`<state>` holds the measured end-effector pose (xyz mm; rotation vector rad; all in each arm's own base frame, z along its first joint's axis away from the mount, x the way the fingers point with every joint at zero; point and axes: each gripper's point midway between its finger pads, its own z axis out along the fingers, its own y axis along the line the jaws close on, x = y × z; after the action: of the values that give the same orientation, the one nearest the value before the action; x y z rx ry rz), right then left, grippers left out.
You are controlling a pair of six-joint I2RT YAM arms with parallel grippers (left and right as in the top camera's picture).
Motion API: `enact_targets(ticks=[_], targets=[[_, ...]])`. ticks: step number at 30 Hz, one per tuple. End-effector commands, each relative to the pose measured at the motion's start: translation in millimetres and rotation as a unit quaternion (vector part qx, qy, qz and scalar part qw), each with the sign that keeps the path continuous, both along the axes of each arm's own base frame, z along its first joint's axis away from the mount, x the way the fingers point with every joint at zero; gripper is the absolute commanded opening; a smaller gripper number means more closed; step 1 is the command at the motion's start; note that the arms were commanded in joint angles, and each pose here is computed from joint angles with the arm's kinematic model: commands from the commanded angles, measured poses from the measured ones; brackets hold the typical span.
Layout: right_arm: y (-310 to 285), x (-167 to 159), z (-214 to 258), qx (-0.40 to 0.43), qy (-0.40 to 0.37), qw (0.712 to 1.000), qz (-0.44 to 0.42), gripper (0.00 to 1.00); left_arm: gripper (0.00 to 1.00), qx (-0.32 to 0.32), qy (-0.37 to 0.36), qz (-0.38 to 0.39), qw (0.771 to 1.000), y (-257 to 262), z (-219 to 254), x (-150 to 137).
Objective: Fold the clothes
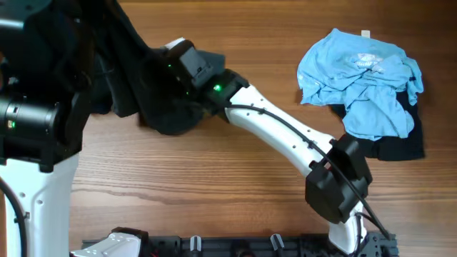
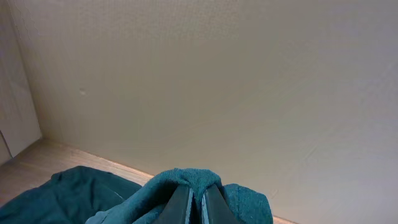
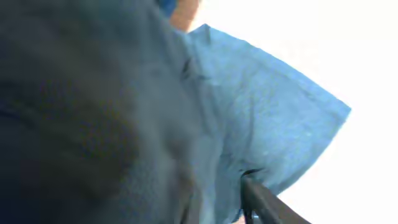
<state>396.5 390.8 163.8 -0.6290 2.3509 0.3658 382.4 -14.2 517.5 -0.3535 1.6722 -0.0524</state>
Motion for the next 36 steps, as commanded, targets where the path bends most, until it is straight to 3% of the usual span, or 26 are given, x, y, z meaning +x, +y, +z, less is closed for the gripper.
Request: enact_targets(ticks=[1,7,15,26,27,30,36], targets=[[-27,16,-15,-0.015,0.003,0.999,-0.04,0.48,0.04,0.003,-0.014,0.009,1.0,5,10,-6],[-41,24,-32,-0.021,0.006,0.999,-0.048,0.39,0.04,0.003,-0.014,0.009,1.0,5,10,-6],[-24,25,-25,0.013,0.0,1.0,-0.02,0.38,0.04,0.004,-0.01,0.009,1.0,5,8,-6],[3,13,-54,0.031,0.031,0.997,0.064,0.36,0.04,0.005,-0.003,0.009,1.0,5,5,-7],[4,13,-53,0.033,0.03,0.997,0.067,0.33,0.04,0.005,-0.003,0.009,1.0,5,5,-7],[10,8,-51,0.043,0.032,0.994,0.091,0.04,0.04,0.005,-0.004,0.009,1.0,5,5,-7],[-10,17,-44,0.041,0.042,0.996,0.068,0.04,0.04,0.005,-0.003,0.009,1.0,5,5,-7]])
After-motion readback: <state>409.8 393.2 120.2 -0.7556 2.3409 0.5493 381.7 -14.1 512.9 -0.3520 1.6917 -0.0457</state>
